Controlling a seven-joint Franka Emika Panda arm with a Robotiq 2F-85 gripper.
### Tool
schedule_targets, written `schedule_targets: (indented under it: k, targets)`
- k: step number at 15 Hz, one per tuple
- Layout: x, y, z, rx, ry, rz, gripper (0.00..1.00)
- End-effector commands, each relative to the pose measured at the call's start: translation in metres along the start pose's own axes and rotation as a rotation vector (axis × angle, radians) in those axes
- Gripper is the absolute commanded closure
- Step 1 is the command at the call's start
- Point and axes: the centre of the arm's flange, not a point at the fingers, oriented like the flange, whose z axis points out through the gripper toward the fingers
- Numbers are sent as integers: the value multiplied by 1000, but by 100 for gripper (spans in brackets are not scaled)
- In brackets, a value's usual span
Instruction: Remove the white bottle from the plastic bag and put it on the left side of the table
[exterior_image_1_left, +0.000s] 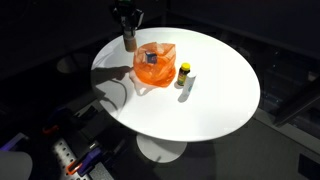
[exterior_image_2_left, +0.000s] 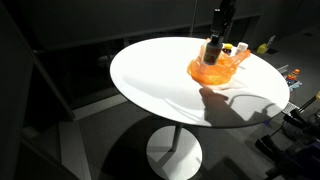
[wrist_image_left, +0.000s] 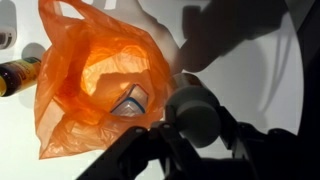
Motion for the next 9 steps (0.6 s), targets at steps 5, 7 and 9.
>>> schedule_targets:
  k: [5, 7, 9]
  targets:
    - [-3, 0, 1, 6, -27, -42, 56]
    - [-3, 0, 1, 6, -28, -42, 56]
    - [-3, 0, 1, 6, -28, -43, 81]
